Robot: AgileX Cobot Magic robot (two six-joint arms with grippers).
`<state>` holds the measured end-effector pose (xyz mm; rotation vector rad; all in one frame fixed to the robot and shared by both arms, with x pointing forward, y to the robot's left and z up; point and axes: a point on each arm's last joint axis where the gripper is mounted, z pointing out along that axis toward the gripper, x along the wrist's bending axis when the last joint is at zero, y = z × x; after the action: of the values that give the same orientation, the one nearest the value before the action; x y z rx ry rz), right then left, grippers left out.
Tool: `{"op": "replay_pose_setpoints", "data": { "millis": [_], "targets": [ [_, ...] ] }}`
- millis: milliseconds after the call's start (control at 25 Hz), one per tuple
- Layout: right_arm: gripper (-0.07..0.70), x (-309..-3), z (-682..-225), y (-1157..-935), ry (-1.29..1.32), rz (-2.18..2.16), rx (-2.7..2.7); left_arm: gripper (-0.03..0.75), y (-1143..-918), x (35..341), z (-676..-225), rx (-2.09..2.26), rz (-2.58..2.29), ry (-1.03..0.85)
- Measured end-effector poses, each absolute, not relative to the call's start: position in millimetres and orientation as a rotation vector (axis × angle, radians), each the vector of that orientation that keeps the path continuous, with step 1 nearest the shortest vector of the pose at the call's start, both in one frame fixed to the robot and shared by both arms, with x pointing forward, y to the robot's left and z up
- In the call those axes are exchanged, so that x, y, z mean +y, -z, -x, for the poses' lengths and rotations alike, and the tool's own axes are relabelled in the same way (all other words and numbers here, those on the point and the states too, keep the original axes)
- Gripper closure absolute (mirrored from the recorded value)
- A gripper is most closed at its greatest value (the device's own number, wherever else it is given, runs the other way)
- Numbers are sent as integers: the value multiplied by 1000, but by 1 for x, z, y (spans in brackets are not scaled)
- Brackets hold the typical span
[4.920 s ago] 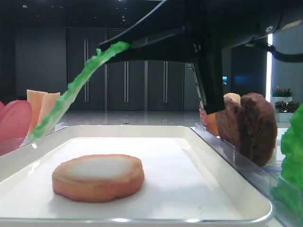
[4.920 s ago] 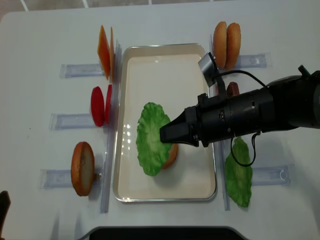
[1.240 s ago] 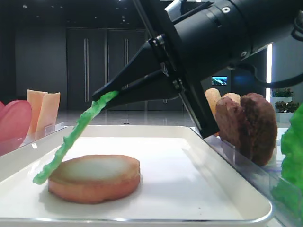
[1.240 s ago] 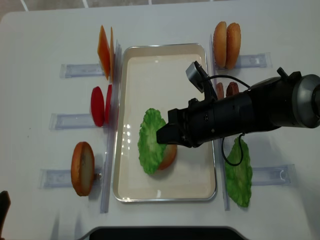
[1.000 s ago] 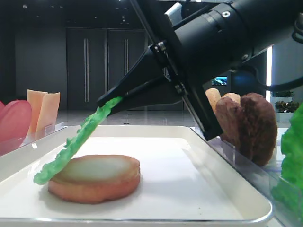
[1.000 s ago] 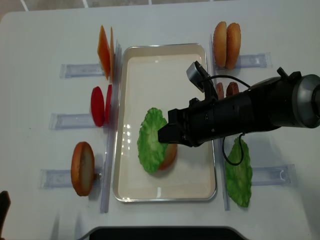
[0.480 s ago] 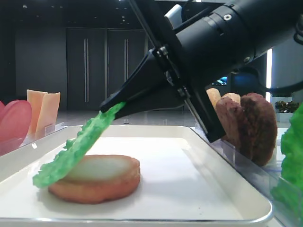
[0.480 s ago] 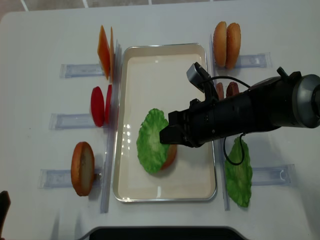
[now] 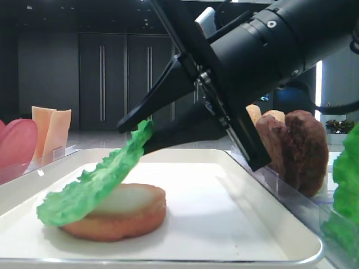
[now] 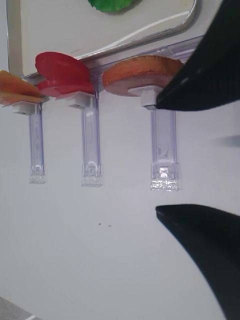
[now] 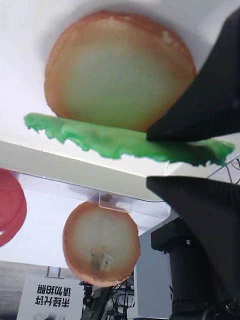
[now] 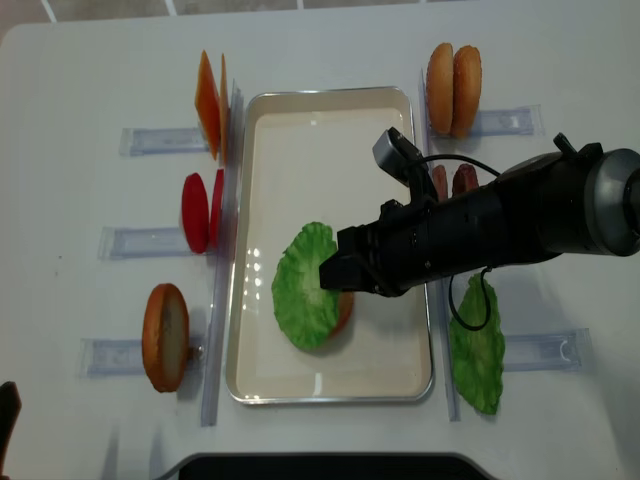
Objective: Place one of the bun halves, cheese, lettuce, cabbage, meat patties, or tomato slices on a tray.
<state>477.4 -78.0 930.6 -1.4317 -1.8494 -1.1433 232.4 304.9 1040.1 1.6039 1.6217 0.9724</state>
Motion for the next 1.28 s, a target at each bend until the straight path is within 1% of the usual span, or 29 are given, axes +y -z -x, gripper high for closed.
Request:
{"op": "replay_pose_setpoints", "data": {
  "millis": [200, 320, 520, 760, 1080, 1280],
  "targets": [
    [342, -78, -477, -930, 1140, 1428, -1858, 262, -1040, 305, -232, 1622, -1604, -972],
    [312, -78, -477, -930, 1139, 1427, -1858, 262, -1040, 305, -232, 1622, -1604, -972],
    [304, -81, -478, -932, 1140, 1457, -1910, 262, -1040, 305, -232, 1622, -1604, -972],
    [302, -90, -477, -951, 1163, 1500, -2011, 262, -1040, 305, -232, 1622, -1604, -972],
    [302, -98, -474, -968, 1175, 1537, -2086, 262, -1040, 305, -232, 1622, -1604, -972],
    [302, -110, -461, -990, 1140, 1501, -2241, 262, -1040, 305, -232, 1622, -1604, -972]
  ]
}}
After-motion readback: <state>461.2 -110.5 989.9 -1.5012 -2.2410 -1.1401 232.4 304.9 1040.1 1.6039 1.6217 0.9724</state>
